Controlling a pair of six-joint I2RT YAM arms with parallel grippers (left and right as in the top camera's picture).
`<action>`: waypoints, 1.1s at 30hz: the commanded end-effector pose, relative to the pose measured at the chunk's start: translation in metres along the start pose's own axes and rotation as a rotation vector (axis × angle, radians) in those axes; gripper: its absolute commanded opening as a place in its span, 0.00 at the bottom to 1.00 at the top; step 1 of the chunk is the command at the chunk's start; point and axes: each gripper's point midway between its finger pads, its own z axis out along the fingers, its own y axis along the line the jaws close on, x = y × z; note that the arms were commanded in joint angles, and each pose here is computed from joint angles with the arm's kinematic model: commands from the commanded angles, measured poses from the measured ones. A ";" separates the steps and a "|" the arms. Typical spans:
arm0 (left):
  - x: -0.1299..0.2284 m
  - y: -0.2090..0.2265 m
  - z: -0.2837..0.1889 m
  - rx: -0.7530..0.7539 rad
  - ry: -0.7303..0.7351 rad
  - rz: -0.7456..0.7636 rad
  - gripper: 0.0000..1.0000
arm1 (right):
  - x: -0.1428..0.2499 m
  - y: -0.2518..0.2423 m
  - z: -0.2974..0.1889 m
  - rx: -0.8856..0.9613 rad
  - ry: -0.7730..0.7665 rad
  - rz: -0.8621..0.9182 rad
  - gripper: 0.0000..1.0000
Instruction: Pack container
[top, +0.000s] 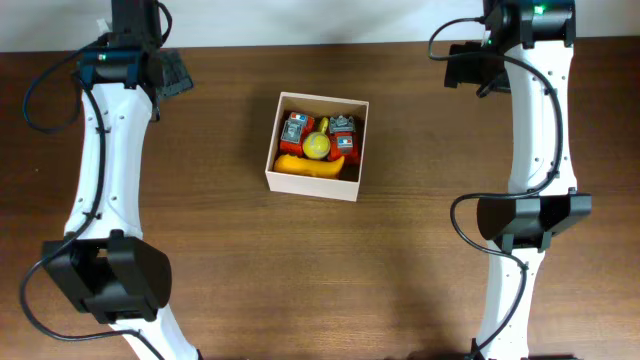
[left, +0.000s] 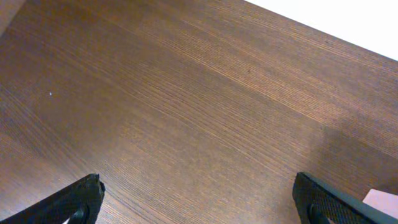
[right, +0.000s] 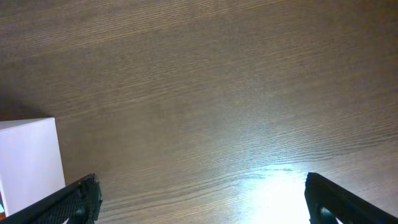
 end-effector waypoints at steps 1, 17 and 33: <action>-0.010 0.006 -0.015 -0.001 -0.038 -0.033 0.99 | -0.002 -0.003 -0.014 0.011 -0.032 -0.008 0.99; -0.027 0.064 -0.143 0.000 -0.258 -0.119 0.99 | -0.002 -0.003 -0.014 0.011 -0.032 -0.008 0.99; 0.085 0.104 -0.146 0.181 -0.626 -0.261 0.99 | -0.002 -0.003 -0.014 0.011 -0.032 -0.008 0.99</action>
